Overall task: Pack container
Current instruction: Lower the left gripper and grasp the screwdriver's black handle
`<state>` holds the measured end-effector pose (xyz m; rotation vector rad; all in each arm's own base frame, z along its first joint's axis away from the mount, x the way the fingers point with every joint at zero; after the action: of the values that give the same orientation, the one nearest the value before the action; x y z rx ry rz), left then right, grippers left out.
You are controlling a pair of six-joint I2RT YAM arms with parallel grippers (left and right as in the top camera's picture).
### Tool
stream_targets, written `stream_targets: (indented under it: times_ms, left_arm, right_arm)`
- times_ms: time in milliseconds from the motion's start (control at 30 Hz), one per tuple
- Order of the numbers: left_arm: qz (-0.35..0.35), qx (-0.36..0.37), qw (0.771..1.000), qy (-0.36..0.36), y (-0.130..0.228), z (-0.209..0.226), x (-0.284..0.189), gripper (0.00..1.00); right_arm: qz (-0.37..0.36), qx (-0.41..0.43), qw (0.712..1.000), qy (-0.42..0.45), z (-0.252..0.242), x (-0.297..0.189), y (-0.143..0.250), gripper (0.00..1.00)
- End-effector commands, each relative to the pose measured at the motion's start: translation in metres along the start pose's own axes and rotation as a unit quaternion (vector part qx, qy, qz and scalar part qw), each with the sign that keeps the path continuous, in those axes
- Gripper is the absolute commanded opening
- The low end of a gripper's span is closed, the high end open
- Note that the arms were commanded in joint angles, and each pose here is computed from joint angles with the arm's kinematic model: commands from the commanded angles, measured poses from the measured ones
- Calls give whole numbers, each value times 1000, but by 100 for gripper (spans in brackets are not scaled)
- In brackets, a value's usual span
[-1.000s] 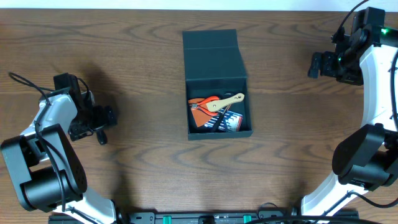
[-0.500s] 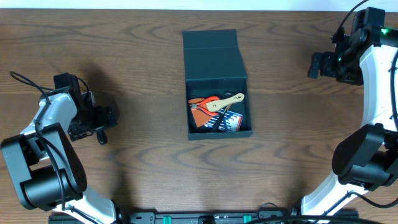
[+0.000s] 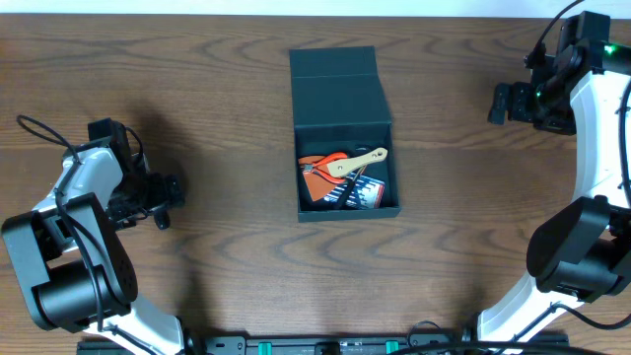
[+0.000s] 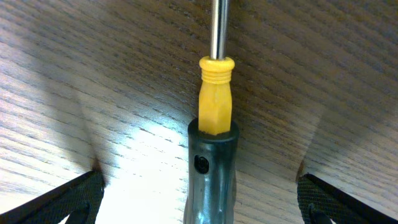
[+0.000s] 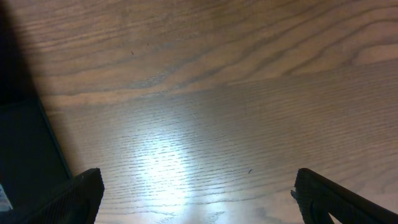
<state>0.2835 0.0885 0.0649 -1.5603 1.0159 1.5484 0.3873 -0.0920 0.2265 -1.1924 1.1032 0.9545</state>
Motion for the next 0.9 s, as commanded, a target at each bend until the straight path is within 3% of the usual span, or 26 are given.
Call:
stream_targets:
  times_ms: [0,633,867]
  left_arm:
    - [27,-18,999,-15,7,5,14,99]
    - [3,-30,999,-19,-1,5,14,100]
    - [6,-30,999,-20,0,5,14,78]
  right_arm:
    - [7,-1,1000,-1,-4,4,1,99]
    - [12,-1,1000,-2,-4,4,3,99]
    - [14,-1,1000,-2,-4,4,4,99]
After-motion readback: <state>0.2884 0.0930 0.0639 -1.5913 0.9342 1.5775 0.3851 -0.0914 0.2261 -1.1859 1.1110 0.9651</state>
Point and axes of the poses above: each gripper's point midway between its finger pads, its own x axis out along the fingers, its own z axis along the line the jaws close on, y = z × x, the point moved 7 cm from there along -x, back along the fingers, and after that the axes turned 3 degrees about -x, right-handed, at the moved point
